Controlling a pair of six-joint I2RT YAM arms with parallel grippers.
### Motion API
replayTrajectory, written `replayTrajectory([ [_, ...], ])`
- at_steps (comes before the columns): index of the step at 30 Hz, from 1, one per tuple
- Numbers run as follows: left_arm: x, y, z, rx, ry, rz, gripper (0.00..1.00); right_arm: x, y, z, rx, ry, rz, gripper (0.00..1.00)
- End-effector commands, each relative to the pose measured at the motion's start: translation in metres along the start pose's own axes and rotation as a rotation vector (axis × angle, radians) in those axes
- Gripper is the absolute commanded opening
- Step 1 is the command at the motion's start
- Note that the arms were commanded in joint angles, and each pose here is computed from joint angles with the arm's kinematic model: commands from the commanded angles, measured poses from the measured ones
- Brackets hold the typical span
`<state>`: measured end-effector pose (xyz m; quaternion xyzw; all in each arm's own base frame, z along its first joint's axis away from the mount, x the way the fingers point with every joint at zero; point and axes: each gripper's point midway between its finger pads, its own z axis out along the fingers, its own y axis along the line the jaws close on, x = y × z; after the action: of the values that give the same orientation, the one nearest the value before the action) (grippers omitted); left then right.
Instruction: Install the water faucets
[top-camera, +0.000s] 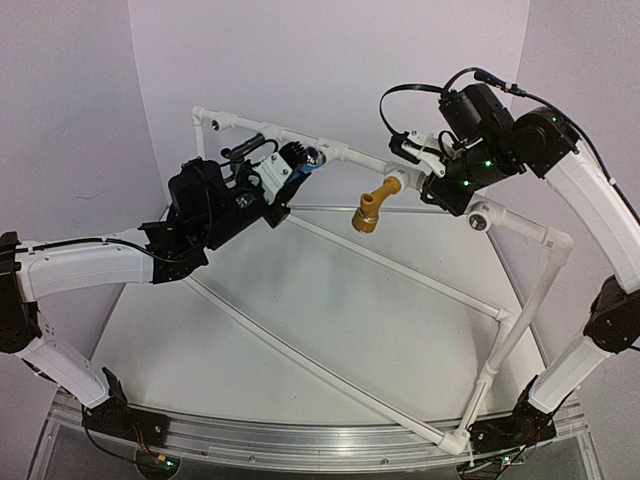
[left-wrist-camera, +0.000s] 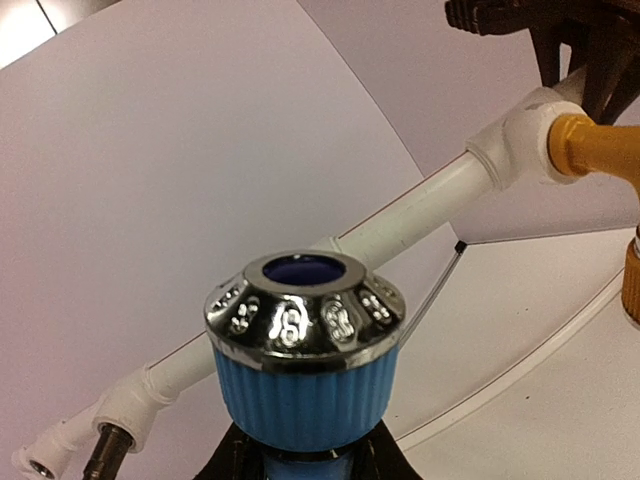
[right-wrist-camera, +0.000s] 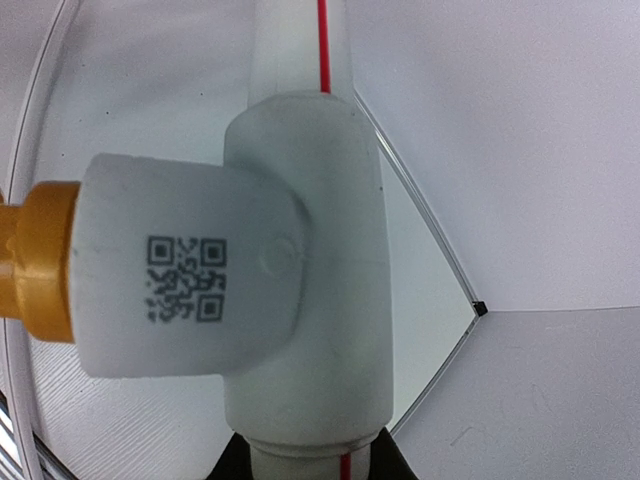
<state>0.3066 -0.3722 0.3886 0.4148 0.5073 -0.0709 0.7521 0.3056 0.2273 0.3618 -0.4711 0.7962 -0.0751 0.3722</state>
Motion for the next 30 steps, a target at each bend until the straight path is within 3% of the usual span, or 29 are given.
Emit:
replayTrajectory([
  [1, 0.056, -0.076, -0.001, 0.296, 0.136, 0.266, 0.00, -0.030, 0.020, 0.002, -0.089, -0.116, 0.089, 0.00],
  [16, 0.072, -0.080, -0.019, 0.435, 0.157, 0.760, 0.00, -0.027, 0.020, 0.002, -0.086, -0.101, 0.093, 0.00],
  [22, 0.065, -0.068, -0.023, 0.468, 0.164, 0.841, 0.01, -0.024, 0.018, 0.003, -0.071, -0.089, 0.088, 0.00],
  [30, 0.066, -0.066, -0.027, 0.503, 0.177, 0.875, 0.10, -0.021, 0.016, 0.002, -0.059, -0.084, 0.088, 0.00],
])
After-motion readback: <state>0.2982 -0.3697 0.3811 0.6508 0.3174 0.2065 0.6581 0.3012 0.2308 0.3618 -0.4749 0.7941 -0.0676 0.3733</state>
